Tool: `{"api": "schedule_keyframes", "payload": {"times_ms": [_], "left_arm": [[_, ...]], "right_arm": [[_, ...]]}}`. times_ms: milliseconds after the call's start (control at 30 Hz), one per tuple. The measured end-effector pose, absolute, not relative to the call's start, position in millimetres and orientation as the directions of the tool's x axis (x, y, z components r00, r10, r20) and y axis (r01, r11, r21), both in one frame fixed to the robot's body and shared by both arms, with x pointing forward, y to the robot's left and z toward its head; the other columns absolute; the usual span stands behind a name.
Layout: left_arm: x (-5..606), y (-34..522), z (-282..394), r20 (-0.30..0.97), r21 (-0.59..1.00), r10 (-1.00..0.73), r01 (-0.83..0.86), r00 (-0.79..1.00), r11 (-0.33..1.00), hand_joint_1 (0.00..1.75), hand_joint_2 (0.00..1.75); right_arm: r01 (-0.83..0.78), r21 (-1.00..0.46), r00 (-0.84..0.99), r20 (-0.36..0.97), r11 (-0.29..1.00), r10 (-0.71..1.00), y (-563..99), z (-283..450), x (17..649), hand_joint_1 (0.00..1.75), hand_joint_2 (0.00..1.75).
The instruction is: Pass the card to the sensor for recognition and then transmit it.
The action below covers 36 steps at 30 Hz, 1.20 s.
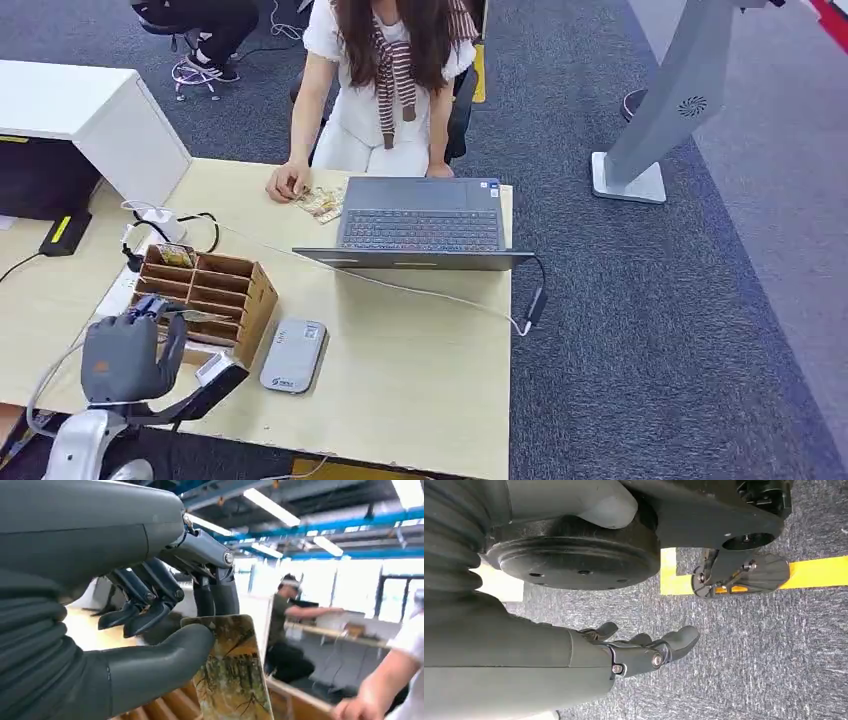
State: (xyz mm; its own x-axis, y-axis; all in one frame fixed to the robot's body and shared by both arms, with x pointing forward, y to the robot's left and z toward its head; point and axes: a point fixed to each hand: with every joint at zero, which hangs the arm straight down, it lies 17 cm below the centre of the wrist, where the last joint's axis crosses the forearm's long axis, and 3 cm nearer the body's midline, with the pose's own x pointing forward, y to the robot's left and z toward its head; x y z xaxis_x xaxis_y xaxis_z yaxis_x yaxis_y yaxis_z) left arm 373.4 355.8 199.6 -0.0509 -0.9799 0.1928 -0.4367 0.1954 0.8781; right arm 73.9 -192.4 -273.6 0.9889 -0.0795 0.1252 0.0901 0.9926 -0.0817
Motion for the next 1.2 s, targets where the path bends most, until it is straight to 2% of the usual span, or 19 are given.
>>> {"api": "schedule_keyframes", "payload": {"times_ms": [200, 333, 600, 733, 967, 1200], "left_arm": [[363.8, 349.0, 239.4, 0.204, 0.811, -0.972, -0.536, -0.113, 0.233, 1.75, 1.75], [381.8, 352.1, 273.2, 0.190, 0.764, -0.973, -0.603, -0.132, 0.231, 1.75, 1.75], [464.6, 386.4, 349.8, 0.060, 0.652, -0.998, -0.756, -0.025, 0.058, 1.75, 1.75], [500.7, 407.9, 365.6, 0.052, 0.648, -0.998, -0.761, 0.032, 0.009, 1.75, 1.75], [523.3, 418.6, 358.7, 0.052, 0.680, -0.997, -0.733, 0.062, -0.010, 1.75, 1.75], [567.0, 423.1, 367.6, -0.058, 0.721, -0.985, -0.675, 0.163, -0.154, 1.75, 1.75]], "right_arm": [[0.090, -0.081, 0.988, 0.130, 0.993, -0.079, -192.6, -273.6, 74.4, 0.00, 1.75], [0.063, -0.078, 0.990, 0.128, 0.995, -0.052, -191.3, -273.5, 74.7, 0.00, 1.75], [-0.029, -0.059, 0.989, 0.141, 0.998, 0.037, -188.9, -272.8, 80.1, 0.00, 1.75], [-0.056, -0.063, 0.987, 0.145, 0.996, 0.065, -190.6, -272.9, 81.7, 0.00, 1.75], [-0.066, -0.064, 0.986, 0.146, 0.996, 0.074, -191.6, -273.0, 81.9, 0.00, 1.75], [-0.100, -0.063, 0.984, 0.138, 0.993, 0.108, -193.3, -273.1, 83.2, 0.00, 1.75]]}}
